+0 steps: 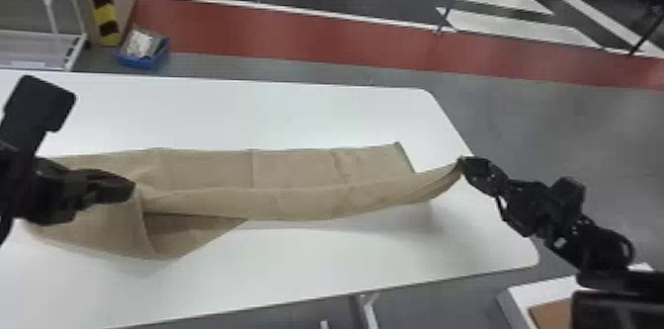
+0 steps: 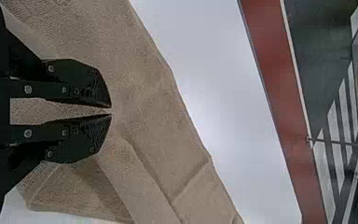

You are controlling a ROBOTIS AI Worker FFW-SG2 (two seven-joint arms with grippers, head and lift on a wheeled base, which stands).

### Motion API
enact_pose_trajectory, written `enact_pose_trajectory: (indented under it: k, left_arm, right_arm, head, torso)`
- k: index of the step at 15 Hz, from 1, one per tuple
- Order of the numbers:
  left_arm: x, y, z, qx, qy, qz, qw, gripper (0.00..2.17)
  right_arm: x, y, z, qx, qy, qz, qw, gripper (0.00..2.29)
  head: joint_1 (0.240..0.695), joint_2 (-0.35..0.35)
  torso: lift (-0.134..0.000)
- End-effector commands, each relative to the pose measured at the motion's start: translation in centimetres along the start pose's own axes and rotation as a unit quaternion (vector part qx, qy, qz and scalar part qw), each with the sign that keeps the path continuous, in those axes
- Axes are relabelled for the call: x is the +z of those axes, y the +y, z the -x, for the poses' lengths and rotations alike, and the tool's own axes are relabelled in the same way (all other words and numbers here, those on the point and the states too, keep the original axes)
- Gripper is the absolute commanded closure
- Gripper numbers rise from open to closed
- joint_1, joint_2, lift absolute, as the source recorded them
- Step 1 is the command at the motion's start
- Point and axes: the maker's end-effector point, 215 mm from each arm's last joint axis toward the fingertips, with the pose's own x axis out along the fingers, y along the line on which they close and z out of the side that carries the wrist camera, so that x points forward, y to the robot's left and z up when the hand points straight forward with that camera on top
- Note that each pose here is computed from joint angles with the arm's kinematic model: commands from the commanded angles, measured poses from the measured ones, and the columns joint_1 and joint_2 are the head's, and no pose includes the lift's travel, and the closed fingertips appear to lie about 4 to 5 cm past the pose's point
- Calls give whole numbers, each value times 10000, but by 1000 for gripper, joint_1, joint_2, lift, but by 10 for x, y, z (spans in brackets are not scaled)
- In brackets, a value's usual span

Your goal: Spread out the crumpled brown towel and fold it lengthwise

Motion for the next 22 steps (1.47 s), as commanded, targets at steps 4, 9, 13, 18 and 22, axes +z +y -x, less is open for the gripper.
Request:
enact_pose_trajectory:
  k: [4, 9, 13, 18, 22]
  left_arm:
    - [-10, -2, -6, -53, 102, 35, 9999, 461]
    - [-13, 6, -13, 60, 130, 5, 9999, 481]
    - [-15, 7, -16, 62, 138, -2, 9999, 630]
    - [-20, 8, -17, 90, 215, -61, 9997, 724]
    - [-23, 5, -18, 40, 239, -56, 9997, 1018]
  right_arm:
    - [2, -3, 0, -3, -9, 24, 10000, 1163]
    - [2, -1, -1, 5, -14, 18, 10000, 1160]
    - [2, -3, 0, -18, -21, 28, 10000, 1160]
    - [1, -7, 2, -50, -3, 18, 10000, 1160]
    - [1, -7, 2, -50, -5, 18, 10000, 1163]
  head:
    - [695, -313]
    - [695, -309]
    - [695, -305]
    - [695, -305]
    - [695, -307]
  torso:
    - [-120]
    - [-120]
    - [-120]
    - [-120]
    - [-120]
